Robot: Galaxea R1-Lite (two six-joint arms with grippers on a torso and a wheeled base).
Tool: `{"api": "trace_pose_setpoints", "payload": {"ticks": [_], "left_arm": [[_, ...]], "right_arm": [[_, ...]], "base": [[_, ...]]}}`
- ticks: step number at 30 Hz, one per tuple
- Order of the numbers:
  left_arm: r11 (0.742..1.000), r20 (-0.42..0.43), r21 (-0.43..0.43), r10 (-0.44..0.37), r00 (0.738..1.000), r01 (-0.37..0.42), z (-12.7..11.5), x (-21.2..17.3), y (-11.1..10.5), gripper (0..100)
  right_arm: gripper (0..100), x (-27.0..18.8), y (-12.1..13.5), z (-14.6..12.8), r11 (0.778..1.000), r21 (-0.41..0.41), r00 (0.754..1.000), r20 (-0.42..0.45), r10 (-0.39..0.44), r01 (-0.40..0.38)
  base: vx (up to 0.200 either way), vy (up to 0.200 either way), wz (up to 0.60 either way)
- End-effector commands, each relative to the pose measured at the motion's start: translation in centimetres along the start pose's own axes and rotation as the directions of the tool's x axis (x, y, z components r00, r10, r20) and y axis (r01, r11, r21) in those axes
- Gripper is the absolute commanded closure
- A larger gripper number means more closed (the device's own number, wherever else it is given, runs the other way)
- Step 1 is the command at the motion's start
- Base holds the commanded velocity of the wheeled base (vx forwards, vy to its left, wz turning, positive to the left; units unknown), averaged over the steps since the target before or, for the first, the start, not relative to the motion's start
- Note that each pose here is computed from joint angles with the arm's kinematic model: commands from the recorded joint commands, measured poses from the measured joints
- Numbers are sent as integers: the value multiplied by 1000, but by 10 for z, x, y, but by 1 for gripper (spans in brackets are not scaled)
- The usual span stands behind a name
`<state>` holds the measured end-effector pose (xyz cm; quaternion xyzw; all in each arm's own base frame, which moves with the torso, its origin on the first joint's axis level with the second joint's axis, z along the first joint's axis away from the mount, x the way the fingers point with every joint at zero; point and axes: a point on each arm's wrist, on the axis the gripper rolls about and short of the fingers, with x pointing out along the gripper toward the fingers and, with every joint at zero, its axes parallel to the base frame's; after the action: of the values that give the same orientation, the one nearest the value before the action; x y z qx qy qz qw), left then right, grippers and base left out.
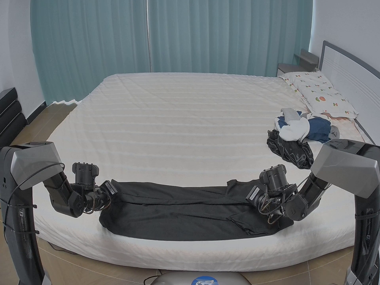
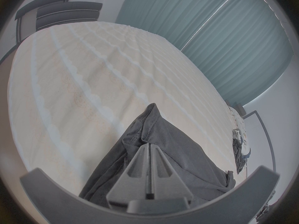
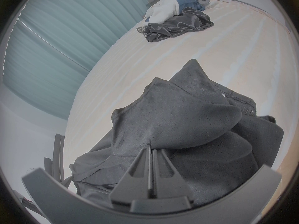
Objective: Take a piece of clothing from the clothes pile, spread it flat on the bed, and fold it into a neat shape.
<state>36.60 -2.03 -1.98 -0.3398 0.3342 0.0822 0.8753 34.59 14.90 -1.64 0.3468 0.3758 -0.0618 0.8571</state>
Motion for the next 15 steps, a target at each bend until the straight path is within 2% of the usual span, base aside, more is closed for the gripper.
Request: {"api": "trace_pose_setpoints", "payload": {"ticks": [1,6,15], "left_arm": [[1000,15,-2,-2,1000,2,5,-6,0,100],[1000,31,9,-1,1000,1,14,-20,-3,100],[995,53,64,74,996,-78,18,-28,-2,100]], "right_arm": [[100,-1,-2,-1,1000,0,1000,3,4,-4],[100,-2,-4,-2,1000,-8,1000,10,16,-16],[100,-2,-4,0,1000,-6,1000,19,22,-22]], "base": [[0,0,0],[0,0,0],[0,0,0]]}}
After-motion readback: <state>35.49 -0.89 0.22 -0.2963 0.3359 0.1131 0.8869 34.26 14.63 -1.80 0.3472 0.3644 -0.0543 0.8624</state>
